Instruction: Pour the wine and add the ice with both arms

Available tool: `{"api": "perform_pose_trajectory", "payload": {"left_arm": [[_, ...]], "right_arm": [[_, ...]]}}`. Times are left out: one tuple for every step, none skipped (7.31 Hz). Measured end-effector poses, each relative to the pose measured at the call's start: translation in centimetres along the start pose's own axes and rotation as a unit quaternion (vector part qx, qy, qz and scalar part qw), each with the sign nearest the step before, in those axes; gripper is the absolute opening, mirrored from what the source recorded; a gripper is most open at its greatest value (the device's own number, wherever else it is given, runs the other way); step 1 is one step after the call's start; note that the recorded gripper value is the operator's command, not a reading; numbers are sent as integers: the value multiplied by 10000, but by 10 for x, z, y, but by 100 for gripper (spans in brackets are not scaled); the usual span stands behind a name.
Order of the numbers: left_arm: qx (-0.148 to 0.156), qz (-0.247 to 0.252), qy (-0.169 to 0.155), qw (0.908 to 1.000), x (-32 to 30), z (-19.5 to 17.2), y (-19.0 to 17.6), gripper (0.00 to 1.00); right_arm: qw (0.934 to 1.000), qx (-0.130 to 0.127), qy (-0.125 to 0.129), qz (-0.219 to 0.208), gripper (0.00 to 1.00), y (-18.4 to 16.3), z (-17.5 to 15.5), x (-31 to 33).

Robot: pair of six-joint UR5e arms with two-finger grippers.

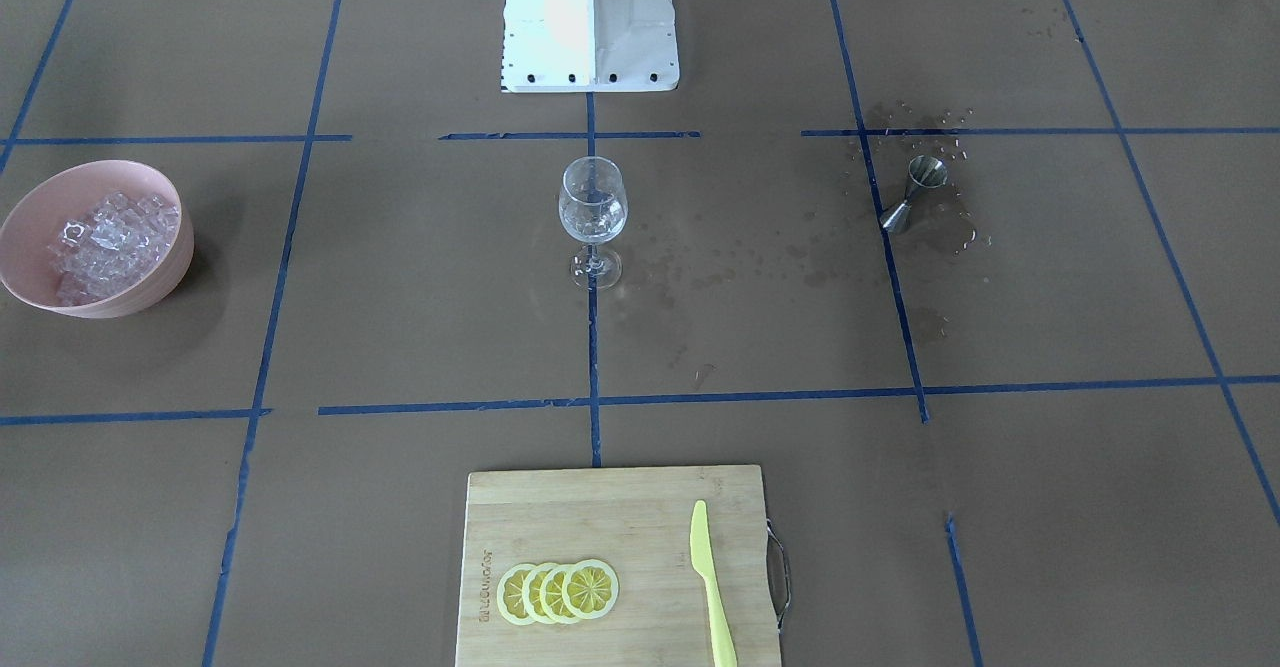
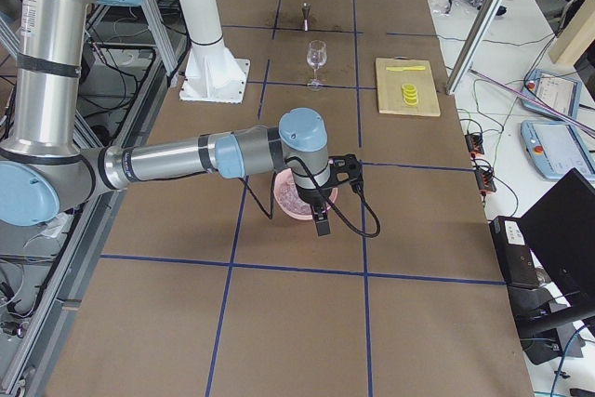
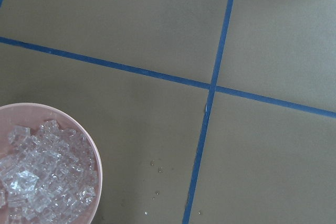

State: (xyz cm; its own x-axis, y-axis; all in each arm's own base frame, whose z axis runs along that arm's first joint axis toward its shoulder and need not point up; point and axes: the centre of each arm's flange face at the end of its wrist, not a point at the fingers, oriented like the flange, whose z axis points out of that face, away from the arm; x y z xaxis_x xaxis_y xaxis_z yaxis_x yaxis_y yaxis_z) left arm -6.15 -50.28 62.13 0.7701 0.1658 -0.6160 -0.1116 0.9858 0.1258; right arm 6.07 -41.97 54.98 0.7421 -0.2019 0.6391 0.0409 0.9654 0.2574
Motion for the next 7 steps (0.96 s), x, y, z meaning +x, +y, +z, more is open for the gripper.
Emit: {"api": "perform_pose_trajectory", "payload": {"left_arm": [[-83,-162,494,9986,-6,15,31,100],[15,-159,698,9974,-10,20,53,100],[160,-60,752,9970,-11,22,65,100],[276,35,743,9968,-11,22,68,100],[346,88,697,9969,-10,19,66,100],[392,120,640,9971,-10,16,63,100],[432,152,608,9971,-8,13,60,100]], "right_arm": [[10000,10,-1,18,100,0,-1,-1],[9999,74,-3,150,100,-2,-7,-6],[9989,219,-28,408,100,-7,-18,-19],[9974,352,-105,624,100,-12,-27,-40],[9957,406,-234,800,100,-19,-25,-69],[9938,454,-361,953,100,-24,-16,-101],[9926,491,-429,1026,99,-25,0,-128]]}}
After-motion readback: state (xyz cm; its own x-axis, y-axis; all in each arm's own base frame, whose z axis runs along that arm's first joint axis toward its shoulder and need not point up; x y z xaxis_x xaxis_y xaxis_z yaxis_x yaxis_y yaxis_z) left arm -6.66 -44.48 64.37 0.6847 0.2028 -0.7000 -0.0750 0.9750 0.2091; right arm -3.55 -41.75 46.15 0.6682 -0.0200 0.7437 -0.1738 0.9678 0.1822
